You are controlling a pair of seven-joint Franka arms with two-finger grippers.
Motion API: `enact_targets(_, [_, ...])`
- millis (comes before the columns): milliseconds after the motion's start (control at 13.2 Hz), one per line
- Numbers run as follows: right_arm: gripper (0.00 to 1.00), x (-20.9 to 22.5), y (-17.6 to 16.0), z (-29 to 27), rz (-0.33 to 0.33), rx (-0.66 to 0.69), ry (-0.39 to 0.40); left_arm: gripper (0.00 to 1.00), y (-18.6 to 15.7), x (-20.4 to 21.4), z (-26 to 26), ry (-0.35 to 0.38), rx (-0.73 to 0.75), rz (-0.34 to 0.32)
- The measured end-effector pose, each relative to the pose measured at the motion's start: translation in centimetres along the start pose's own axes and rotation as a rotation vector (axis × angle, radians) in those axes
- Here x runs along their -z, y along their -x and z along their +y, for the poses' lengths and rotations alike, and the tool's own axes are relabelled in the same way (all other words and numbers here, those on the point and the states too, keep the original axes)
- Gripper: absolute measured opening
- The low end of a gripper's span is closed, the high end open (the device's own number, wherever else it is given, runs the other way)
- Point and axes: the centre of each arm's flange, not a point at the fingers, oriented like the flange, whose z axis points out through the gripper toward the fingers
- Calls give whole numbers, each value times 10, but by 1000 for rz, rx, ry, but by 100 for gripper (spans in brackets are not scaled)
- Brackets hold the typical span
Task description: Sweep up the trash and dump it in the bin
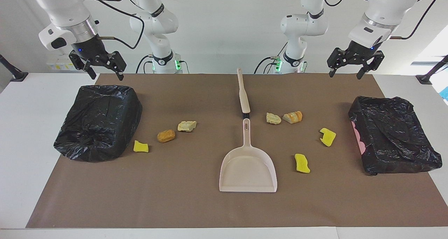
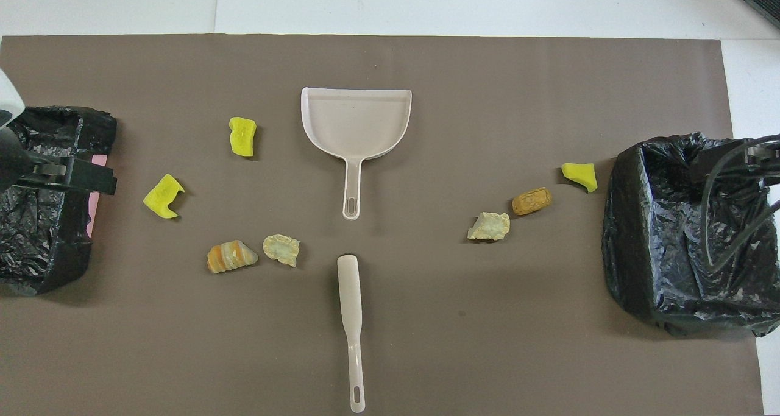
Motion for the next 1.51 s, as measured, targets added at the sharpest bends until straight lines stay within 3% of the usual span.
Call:
enact_targets(1208, [100, 2, 2, -10, 4, 18, -4, 100, 0, 0, 6, 0, -10, -1])
enact_targets(1509, [100, -1, 8, -10, -46, 18, -2, 100, 1, -1, 29, 1, -52, -3])
